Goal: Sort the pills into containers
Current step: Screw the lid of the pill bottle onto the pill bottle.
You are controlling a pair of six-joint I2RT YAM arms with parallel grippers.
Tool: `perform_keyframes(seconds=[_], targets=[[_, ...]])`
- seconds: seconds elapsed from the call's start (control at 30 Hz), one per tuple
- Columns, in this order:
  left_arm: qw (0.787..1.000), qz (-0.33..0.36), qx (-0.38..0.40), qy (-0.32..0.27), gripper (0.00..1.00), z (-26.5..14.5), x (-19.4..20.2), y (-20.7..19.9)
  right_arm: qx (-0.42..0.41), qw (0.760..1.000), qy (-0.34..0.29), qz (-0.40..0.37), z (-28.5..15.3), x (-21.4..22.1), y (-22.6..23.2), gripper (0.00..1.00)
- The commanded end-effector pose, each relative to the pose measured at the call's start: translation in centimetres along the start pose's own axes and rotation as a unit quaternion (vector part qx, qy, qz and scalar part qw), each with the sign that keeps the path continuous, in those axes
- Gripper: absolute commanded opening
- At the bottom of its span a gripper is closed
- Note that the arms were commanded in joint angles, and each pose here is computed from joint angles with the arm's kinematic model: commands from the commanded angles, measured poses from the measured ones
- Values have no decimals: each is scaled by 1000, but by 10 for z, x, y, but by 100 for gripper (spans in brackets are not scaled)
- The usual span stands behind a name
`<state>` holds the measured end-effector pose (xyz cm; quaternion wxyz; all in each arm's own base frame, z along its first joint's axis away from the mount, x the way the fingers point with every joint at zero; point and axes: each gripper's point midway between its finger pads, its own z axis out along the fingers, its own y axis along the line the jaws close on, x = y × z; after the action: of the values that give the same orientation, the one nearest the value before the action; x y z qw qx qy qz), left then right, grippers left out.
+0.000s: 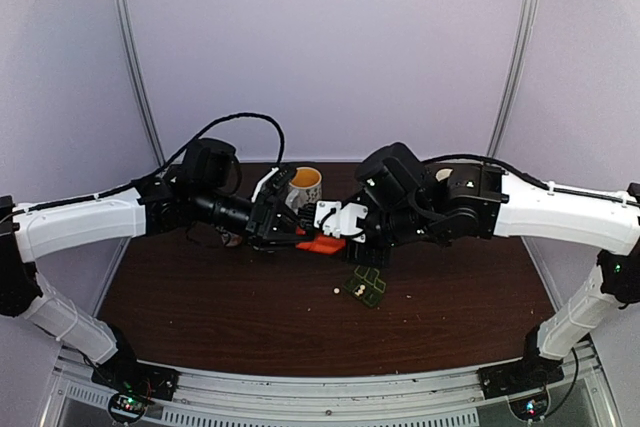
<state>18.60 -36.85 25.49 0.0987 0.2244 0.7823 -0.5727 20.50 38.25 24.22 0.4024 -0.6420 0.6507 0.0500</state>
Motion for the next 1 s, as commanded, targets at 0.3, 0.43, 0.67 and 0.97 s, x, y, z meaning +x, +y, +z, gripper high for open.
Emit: perform_keyframes(seconds=[0.3, 0.43, 0.67, 0.97], targets=[[888, 452, -79, -45, 28, -23, 13, -47, -300, 945, -83, 99, -33, -38, 49, 0], [820, 564, -74, -64, 28, -34, 23, -60, -352, 925, -95, 106, -42, -43, 59, 0], [810, 571, -112, -70, 63, -45, 15, -59, -326, 935, -73, 115, -33, -35, 50, 0], [883, 434, -87, -156, 93, -56, 10, -65, -235, 962, -83, 113, -24, -26, 27, 0]])
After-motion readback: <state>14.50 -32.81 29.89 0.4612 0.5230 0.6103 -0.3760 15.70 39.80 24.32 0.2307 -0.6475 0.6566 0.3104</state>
